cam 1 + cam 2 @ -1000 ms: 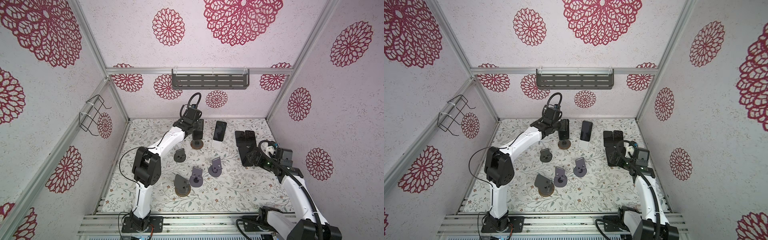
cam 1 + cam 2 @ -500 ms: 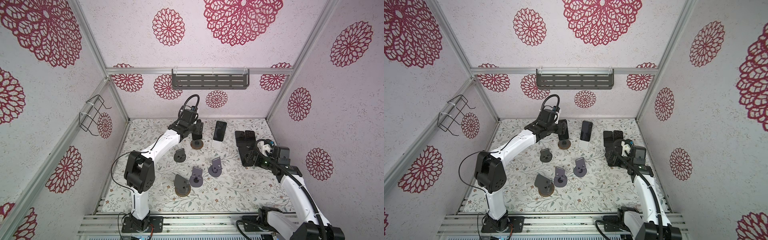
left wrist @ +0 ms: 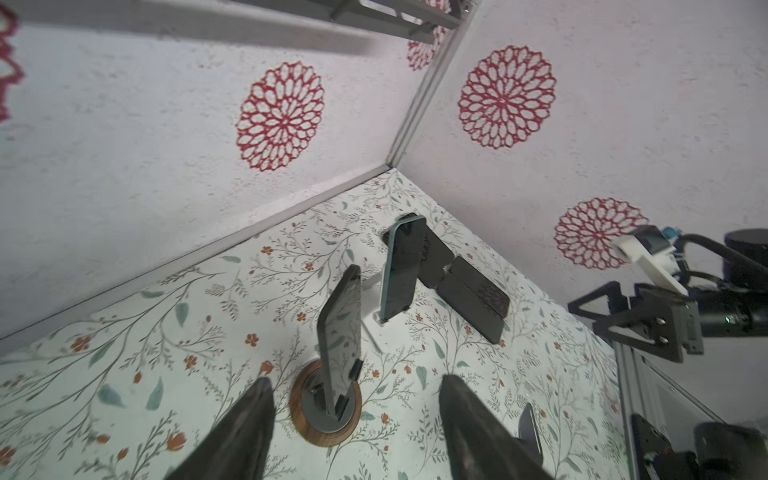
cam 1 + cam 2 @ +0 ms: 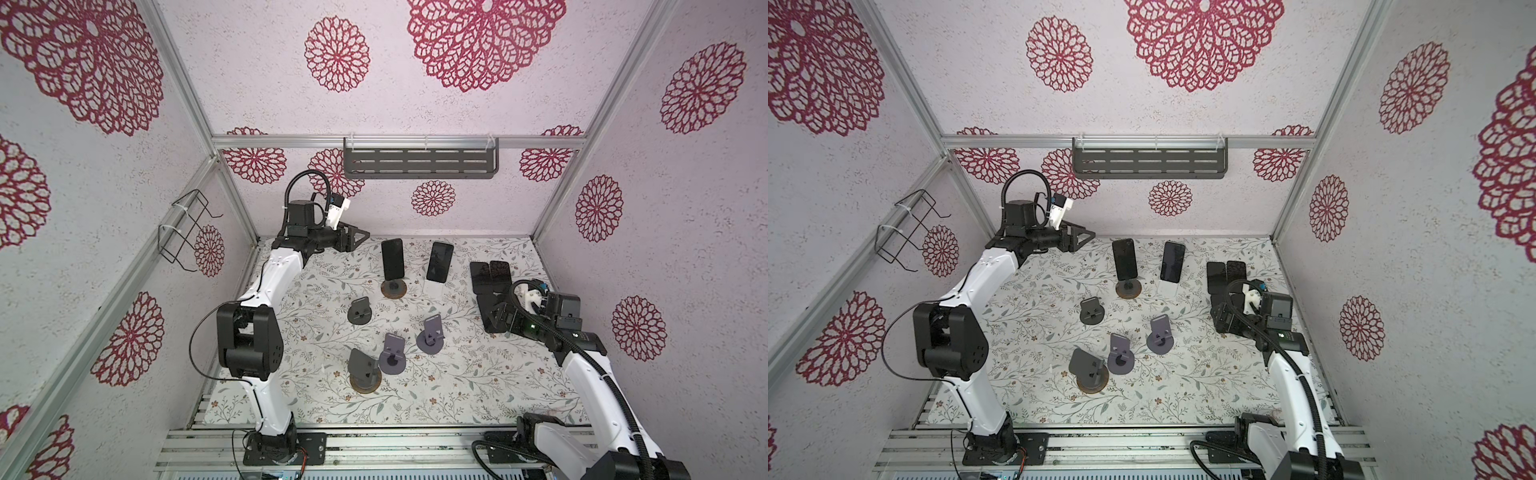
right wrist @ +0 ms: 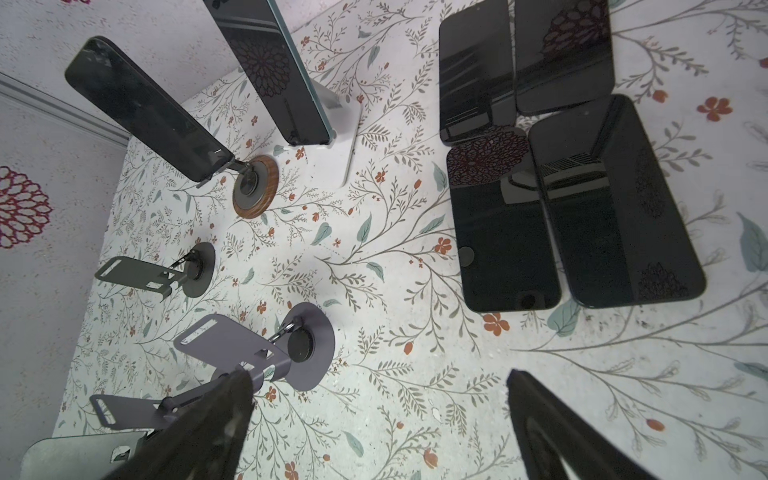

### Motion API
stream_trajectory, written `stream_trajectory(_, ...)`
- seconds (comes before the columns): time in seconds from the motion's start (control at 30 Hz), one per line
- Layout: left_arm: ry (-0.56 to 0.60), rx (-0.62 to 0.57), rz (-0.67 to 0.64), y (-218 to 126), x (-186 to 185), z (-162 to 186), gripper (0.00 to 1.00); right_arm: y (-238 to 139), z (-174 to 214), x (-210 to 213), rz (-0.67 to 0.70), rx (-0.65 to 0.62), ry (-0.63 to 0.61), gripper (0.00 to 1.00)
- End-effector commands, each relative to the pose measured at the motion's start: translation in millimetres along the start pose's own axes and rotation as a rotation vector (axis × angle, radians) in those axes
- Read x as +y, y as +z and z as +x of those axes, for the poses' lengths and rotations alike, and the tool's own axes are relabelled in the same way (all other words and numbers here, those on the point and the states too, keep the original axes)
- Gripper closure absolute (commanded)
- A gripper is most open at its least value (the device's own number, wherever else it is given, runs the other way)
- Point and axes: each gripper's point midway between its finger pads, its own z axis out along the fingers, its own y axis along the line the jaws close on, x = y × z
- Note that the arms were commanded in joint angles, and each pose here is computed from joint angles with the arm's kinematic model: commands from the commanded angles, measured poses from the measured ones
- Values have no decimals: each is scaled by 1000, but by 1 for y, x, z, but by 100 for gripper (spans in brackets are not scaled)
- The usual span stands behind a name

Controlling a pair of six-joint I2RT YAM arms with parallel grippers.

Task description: Remove the phone from the phone stand

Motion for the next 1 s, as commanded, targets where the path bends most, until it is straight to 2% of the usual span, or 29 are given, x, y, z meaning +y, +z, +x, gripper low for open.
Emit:
stream_trajectory(0.0,40,23,122,20,-3,15,35,-12,-13,9,-2,-40,-46,2)
stream_trajectory(0.2,13,30,123,41,16,20,42,-13,-12,8,6,-40,-47,2)
stream_trajectory(0.63,28,85,63,86,20,46,39,-11,-10,5,21,-32,-46,2)
stream_trajectory(0.87,14,83,70,94,26,46,45,-13,-8,3,34,-32,-50,2)
stream_trajectory(0.97,12,81,58,94,30,46,42,-13,-8,3,36,-33,-51,2)
